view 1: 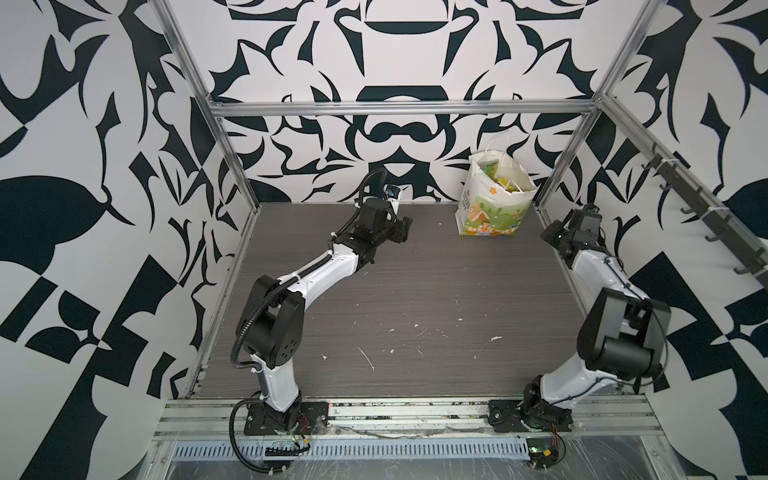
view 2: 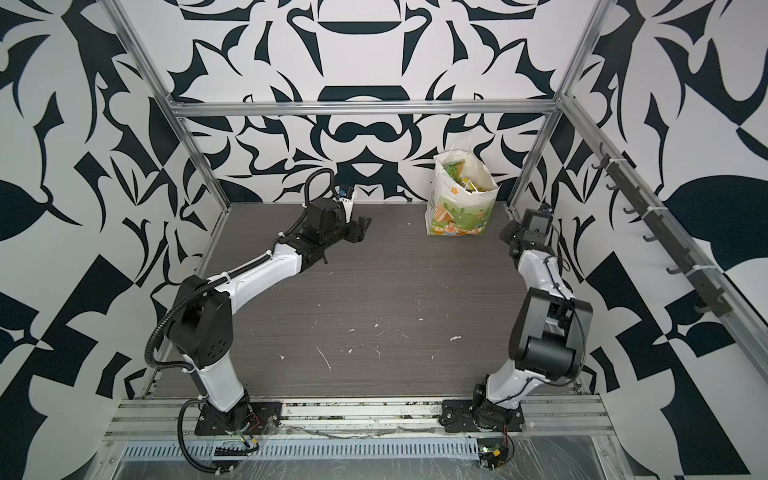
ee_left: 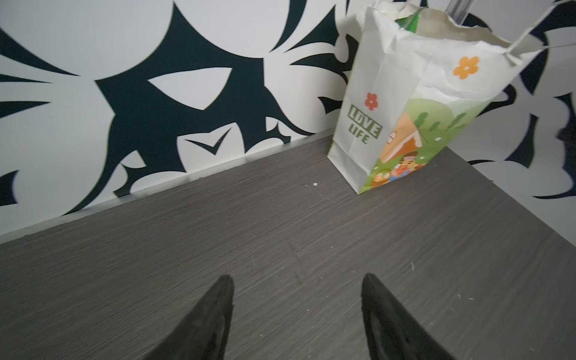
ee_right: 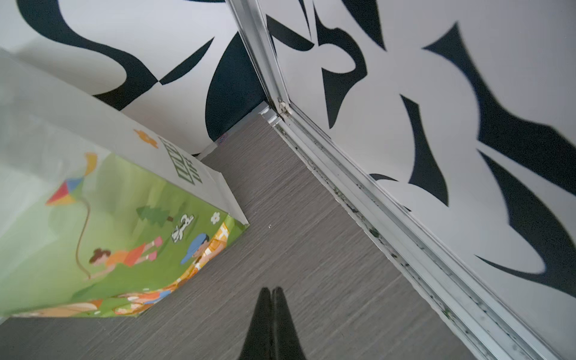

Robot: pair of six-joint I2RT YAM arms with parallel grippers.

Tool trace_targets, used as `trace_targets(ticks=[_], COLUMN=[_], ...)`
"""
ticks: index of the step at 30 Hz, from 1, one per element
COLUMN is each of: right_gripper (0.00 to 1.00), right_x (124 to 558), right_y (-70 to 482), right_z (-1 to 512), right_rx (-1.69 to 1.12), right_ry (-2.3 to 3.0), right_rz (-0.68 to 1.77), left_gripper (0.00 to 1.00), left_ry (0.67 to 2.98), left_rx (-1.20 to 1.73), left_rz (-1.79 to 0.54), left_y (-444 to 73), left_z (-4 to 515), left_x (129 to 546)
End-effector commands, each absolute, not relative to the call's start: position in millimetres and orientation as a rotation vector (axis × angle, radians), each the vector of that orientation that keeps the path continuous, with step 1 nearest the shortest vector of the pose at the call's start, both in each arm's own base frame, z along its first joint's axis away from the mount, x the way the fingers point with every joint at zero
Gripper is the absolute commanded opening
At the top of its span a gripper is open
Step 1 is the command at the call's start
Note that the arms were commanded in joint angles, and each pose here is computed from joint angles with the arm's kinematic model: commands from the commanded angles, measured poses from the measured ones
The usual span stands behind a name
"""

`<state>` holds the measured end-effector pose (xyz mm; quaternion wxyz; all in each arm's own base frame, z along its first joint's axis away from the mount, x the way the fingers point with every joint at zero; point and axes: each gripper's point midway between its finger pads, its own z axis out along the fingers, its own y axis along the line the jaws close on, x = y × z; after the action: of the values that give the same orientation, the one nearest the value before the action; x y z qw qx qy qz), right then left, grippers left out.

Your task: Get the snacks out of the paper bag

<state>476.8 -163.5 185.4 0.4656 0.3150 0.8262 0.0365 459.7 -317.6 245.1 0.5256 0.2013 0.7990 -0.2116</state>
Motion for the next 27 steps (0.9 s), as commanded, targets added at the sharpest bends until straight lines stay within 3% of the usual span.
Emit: trace_targets(ticks=[1, 15, 27], right_gripper=[0.04, 0.04, 0.06], right_x=[506, 613, 688], right_y=[-164, -194, -158], right_z=[194, 177, 150], right_rx=[0.685, 0.518, 0.282], right_ry=[2.086, 2.112, 2.007], right_rz=[0.134, 0.142, 0.542], left_gripper=[0.68, 0.68, 0.69], left_ry=[1.922, 1.987, 1.949], left_rx=[0.453, 0.386, 0.49], left_rz=[-0.566, -0.522, -0.534], left_y=[-318, -285, -305], left_z=[250, 221, 233], left_x=[457, 422, 415])
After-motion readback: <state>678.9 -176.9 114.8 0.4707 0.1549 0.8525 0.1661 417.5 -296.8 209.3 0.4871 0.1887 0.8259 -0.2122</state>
